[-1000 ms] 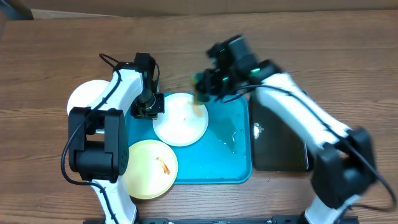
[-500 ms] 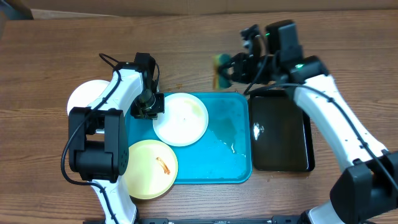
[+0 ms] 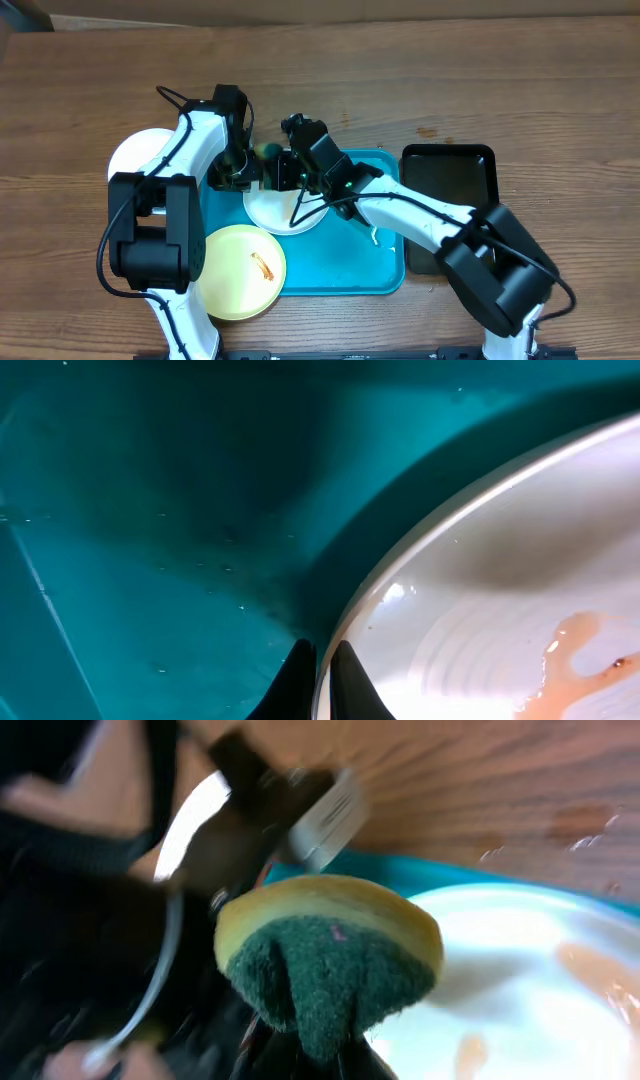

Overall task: Clean dirty plates on tray and stack at the side
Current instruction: 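Scrub the white plate a third time with the sponge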

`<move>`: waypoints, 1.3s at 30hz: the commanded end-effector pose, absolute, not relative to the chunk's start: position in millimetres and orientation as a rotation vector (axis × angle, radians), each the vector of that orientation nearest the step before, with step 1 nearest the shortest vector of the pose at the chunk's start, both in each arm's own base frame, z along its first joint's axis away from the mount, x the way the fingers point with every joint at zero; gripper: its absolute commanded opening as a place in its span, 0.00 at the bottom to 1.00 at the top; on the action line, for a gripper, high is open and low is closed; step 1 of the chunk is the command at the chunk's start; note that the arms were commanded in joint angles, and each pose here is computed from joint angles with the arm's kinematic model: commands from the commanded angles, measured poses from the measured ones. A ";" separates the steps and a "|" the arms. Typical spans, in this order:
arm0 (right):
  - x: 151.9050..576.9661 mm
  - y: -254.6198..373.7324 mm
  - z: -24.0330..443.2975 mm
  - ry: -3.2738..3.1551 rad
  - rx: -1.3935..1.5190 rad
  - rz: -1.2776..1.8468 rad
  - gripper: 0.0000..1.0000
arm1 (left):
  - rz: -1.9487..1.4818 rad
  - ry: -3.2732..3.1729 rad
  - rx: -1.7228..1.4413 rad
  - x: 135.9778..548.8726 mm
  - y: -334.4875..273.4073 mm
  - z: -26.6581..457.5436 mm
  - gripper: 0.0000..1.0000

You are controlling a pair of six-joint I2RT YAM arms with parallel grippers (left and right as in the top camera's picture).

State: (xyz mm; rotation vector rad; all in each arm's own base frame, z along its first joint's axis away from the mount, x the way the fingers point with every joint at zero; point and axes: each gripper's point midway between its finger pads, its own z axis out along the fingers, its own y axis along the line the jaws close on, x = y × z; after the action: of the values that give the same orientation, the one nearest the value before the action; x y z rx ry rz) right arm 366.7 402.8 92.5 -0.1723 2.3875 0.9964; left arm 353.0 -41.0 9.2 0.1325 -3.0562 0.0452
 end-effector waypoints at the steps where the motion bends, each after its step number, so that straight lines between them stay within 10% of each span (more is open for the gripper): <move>1: 387.1 389.7 66.7 2.394 -0.028 0.897 0.04 | -0.018 -3.083 0.187 359.6 -32.7 11.9 0.04; 39: 395.1 378.9 43.4 2.455 -0.027 0.972 0.04 | -0.020 -3.077 0.187 358.1 -32.5 12.0 0.04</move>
State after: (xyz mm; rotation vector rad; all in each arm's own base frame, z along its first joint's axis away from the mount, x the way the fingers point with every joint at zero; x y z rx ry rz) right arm 397.9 377.4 48.7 -0.0207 2.4403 0.9687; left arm 352.5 -40.6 9.3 0.1311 -3.0545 0.0395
